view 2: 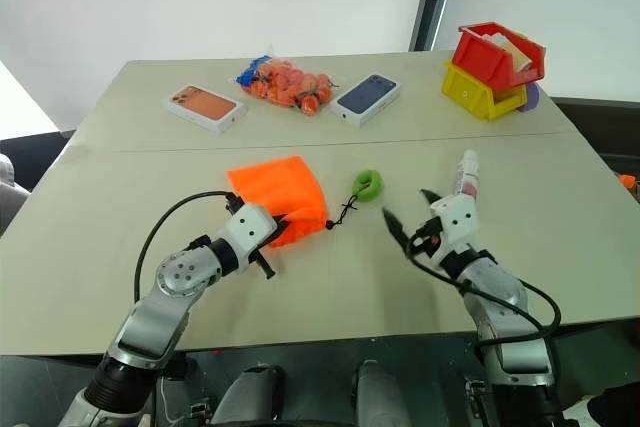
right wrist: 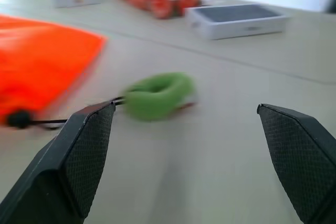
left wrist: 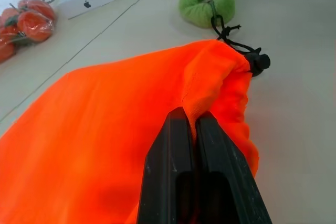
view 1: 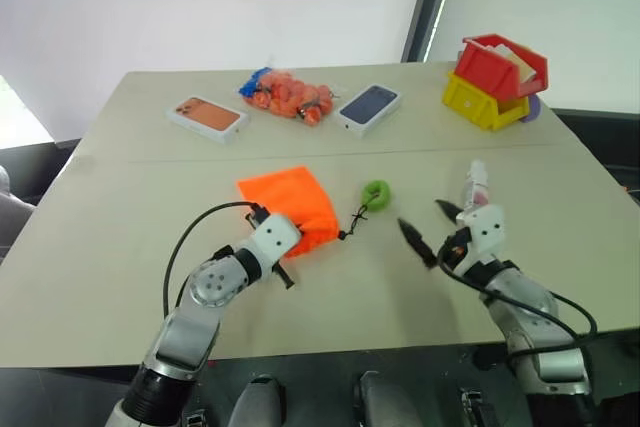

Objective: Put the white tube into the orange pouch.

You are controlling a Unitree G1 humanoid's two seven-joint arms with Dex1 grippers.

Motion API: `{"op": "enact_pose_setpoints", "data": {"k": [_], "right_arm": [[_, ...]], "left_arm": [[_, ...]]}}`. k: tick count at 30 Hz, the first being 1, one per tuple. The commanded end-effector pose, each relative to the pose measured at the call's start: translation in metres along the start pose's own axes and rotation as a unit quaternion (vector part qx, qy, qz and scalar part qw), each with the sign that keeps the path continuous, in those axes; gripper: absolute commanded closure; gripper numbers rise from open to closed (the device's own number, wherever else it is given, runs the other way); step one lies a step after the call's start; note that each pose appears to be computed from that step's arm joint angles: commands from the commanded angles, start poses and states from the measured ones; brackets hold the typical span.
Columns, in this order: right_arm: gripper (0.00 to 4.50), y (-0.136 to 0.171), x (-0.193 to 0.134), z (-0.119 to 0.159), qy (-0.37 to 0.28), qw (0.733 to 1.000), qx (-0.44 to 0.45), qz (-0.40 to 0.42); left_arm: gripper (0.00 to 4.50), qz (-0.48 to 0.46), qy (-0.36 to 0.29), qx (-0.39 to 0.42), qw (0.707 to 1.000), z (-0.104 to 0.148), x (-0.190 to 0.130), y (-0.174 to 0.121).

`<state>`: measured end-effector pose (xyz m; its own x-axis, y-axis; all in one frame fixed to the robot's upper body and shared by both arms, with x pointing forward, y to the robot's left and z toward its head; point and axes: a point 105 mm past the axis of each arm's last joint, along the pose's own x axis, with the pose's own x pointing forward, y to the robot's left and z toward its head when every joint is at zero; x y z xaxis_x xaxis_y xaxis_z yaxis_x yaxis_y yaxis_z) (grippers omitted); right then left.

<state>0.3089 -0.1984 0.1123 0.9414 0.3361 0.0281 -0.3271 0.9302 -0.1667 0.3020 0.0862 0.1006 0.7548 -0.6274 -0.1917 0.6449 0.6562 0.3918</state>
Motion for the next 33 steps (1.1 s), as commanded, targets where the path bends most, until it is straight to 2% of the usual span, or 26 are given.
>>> {"op": "enact_pose_setpoints", "data": {"k": [1,4,8,13,21,25,27,28,33], "right_arm": [[0.00,-0.049,0.002,0.000,0.006,0.989,-0.035,-0.145],[0.00,-0.072,0.004,-0.010,0.024,0.975,-0.016,-0.221],[0.00,-0.089,0.011,-0.026,0.055,0.961,0.016,-0.272],[0.00,-0.092,0.022,-0.039,0.066,0.954,0.076,-0.283],[0.00,-0.097,0.028,-0.042,0.068,0.949,0.096,-0.293],[1.85,-0.097,0.029,-0.039,0.058,0.949,0.099,-0.295],[2.95,-0.095,0.030,-0.037,0.055,0.950,0.099,-0.291],[3.32,-0.094,0.030,-0.036,0.055,0.950,0.097,-0.290],[3.37,-0.086,0.029,-0.021,0.033,0.964,0.058,-0.258]], "left_arm": [[4.42,0.021,-0.035,-0.023,0.999,0.019,0.000,0.013],[4.42,0.021,-0.036,-0.023,0.999,0.020,0.001,0.015],[4.42,0.014,-0.032,-0.010,0.999,0.019,0.004,0.013],[4.42,0.015,-0.035,-0.010,0.999,0.020,0.004,0.012],[4.42,0.018,-0.034,-0.002,0.999,0.020,0.003,0.014],[4.50,0.020,-0.033,0.000,0.999,0.020,0.003,0.014],[4.50,0.020,-0.033,0.000,0.999,0.020,0.003,0.015],[4.50,0.020,-0.033,0.001,0.999,0.020,0.003,0.014],[4.50,0.020,-0.034,-0.001,0.999,0.019,0.002,0.015]]}}
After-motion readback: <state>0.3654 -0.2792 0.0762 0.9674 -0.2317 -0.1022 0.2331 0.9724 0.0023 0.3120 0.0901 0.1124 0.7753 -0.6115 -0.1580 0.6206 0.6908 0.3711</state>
